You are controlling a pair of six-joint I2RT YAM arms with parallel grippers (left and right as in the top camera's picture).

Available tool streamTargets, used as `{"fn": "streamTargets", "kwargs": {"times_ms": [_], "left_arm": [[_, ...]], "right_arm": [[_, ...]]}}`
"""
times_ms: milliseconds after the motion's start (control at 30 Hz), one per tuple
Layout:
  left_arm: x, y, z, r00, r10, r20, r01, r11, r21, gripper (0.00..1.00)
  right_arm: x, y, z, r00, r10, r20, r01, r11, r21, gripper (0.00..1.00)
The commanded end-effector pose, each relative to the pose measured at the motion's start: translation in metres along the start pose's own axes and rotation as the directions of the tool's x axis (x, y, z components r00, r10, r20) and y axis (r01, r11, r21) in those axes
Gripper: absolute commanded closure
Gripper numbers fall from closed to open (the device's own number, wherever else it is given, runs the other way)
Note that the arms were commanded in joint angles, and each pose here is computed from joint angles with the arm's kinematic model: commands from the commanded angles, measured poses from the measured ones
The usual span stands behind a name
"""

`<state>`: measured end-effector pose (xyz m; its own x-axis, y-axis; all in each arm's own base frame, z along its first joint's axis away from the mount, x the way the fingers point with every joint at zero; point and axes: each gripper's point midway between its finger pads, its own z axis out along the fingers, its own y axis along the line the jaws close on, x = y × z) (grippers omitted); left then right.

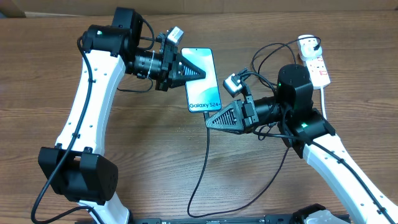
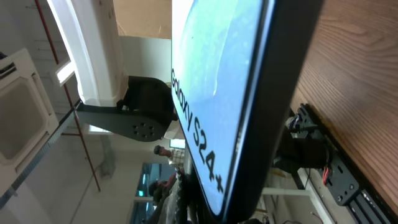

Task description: Plug charger to phone and switch on socket

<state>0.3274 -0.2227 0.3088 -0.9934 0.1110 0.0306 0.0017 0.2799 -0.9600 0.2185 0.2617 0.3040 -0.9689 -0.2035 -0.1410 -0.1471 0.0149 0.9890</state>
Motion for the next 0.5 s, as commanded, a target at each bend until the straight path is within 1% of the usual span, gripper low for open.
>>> {"fn": "streamTargets", "kwargs": {"times_ms": [0,300,467], "left_arm": [[0.008,-0.007,0.0043,0.998,0.06,-0.023,-0.06,0.998,0.015,0.96],[0.0099,-0.0068,0.0043,0.998,0.054,-0.028,-0.053,0.998,0.015,0.96],[0.0112,-0.0074,0.0067,0.997,0.062,-0.034,-0.062,0.998,0.015,0.96]], "right_arm": [[-0.0227,-0.0016,-0.0048,0.994,-0.028,0.108,0.024,0.999,0.039,0.96],[-0.0261,-0.0039,-0.005,0.992,-0.022,0.124,0.017,0.999,0.046,0.96],[-0.0288,-0.0099,-0.0042,0.992,0.006,0.124,-0.012,0.999,0.047,0.96]]}}
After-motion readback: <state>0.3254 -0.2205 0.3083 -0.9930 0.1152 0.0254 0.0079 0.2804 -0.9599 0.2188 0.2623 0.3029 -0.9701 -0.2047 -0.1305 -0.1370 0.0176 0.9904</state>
